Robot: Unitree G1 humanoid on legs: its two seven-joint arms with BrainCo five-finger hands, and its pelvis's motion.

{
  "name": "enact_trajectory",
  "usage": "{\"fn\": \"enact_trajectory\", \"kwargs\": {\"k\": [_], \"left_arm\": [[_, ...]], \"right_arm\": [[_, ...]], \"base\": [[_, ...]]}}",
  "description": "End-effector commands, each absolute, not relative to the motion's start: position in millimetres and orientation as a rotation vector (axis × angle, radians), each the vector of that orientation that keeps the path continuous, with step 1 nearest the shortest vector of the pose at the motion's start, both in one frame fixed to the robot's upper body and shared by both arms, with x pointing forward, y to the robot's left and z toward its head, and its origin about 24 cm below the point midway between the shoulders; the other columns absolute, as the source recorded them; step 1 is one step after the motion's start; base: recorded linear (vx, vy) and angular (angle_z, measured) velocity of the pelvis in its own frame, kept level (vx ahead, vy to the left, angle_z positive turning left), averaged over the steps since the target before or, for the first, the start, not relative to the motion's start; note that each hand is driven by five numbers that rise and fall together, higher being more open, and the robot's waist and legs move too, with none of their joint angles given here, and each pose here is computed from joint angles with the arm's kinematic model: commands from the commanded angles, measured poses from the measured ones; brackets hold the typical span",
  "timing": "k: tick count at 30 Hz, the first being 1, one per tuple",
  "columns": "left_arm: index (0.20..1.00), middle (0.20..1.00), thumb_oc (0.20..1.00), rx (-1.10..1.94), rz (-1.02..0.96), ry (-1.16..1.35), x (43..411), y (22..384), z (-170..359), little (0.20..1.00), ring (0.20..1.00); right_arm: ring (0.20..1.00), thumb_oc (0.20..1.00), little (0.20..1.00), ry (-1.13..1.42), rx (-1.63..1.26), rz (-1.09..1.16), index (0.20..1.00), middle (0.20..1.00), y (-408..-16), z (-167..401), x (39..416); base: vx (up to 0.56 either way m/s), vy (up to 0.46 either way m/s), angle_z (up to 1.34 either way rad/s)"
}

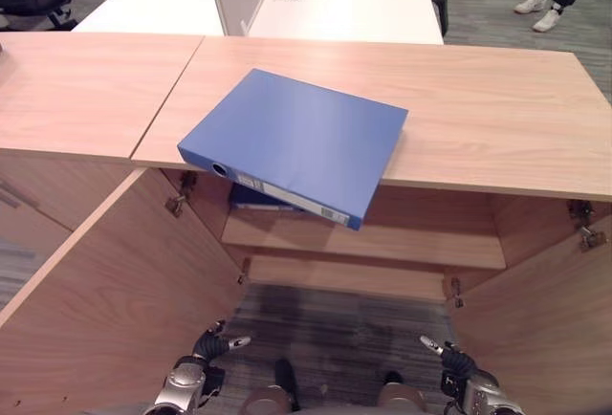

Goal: Put the empty folder in the office cabinet

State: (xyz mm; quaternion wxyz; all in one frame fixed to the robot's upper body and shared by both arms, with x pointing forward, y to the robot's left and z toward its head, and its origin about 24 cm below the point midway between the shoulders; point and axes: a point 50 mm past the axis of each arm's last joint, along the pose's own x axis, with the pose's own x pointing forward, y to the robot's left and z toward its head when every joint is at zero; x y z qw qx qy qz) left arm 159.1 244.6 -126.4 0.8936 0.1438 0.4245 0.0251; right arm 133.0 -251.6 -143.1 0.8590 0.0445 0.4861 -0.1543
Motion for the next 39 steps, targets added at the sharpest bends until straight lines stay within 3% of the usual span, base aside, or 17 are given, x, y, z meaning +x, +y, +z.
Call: {"fn": "enact_trajectory", "kwargs": {"k": [1, 17, 25, 39], "left_arm": [[1.0, 1.0, 1.0, 0.326, 0.07, 0.799, 179, 252, -113, 1.0, 1.0], [1.0, 1.0, 1.0, 0.289, 0.042, 0.819, 174, 238, -121, 1.0, 1.0], [1.0, 1.0, 1.0, 0.255, 0.029, 0.737, 191, 227, -111, 1.0, 1.0], [1.0, 1.0, 1.0, 0.337, -0.025, 0.63, 202, 234, -91, 1.0, 1.0]], "right_arm": [[1.0, 1.0, 1.0, 0.951, 0.079, -0.299, 1.0, 1.0, -253, -136, 146], [1.0, 1.0, 1.0, 0.98, 0.095, -0.328, 1.0, 1.0, -259, -140, 128], [1.0, 1.0, 1.0, 0.955, 0.025, -0.319, 1.0, 1.0, -273, -132, 138], [1.0, 1.0, 1.0, 1.009, 0.07, -0.328, 1.0, 1.0, -267, -140, 123]], "base": [[0.01, -0.094, -0.09], [-0.04, -0.139, -0.01], [-0.16, -0.103, 0.12], [0.0, 0.064, -0.01]]}}
